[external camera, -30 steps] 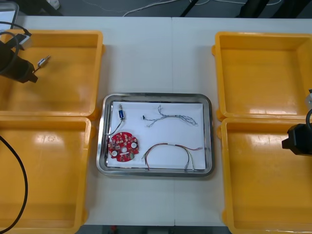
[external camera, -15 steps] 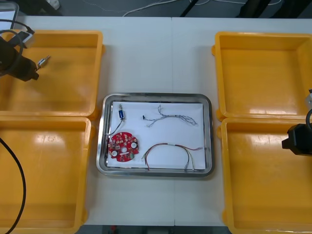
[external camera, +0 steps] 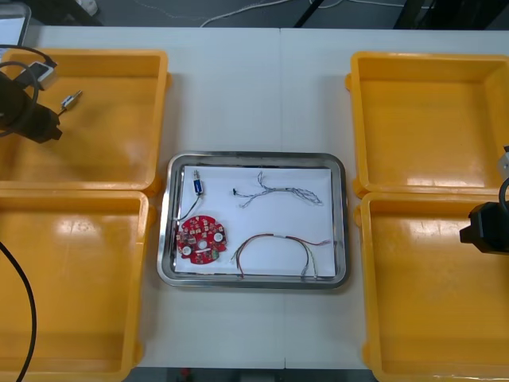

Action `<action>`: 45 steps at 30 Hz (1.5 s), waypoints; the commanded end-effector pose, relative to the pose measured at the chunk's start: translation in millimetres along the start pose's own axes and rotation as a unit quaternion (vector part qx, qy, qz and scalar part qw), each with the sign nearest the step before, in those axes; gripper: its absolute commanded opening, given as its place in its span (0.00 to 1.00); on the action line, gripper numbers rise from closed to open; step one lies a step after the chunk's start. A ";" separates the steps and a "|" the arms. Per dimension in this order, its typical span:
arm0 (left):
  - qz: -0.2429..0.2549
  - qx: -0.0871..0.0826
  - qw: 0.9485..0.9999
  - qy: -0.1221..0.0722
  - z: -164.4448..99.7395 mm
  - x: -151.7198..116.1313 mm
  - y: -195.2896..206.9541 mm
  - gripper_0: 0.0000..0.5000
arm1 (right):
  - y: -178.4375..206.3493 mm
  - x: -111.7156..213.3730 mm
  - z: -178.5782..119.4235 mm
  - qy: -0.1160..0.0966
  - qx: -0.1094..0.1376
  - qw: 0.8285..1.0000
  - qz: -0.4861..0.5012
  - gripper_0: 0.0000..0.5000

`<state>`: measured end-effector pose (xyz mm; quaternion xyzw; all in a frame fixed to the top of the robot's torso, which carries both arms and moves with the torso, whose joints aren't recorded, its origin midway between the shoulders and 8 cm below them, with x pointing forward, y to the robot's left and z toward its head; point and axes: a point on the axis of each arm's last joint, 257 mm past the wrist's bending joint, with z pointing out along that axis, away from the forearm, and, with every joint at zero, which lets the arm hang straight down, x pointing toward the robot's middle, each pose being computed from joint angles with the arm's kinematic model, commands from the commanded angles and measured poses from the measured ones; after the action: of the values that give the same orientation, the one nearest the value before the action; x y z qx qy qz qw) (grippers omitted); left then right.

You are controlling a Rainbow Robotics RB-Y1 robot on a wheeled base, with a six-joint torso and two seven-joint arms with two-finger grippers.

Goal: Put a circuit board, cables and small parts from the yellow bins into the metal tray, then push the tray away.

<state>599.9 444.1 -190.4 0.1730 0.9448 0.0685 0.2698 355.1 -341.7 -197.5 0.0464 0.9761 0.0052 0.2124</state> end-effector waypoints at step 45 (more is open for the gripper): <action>-0.081 0.058 0.995 -0.007 -3.4 31.2 -49.0 0.00 | -5.1 -4.7 -8.4 -0.016 0.004 1.000 0.006 1.00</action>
<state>565.1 415.5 -215.4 0.1661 0.9516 0.0189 0.2581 355.1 -341.7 -197.6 0.0464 0.9761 0.0053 0.2124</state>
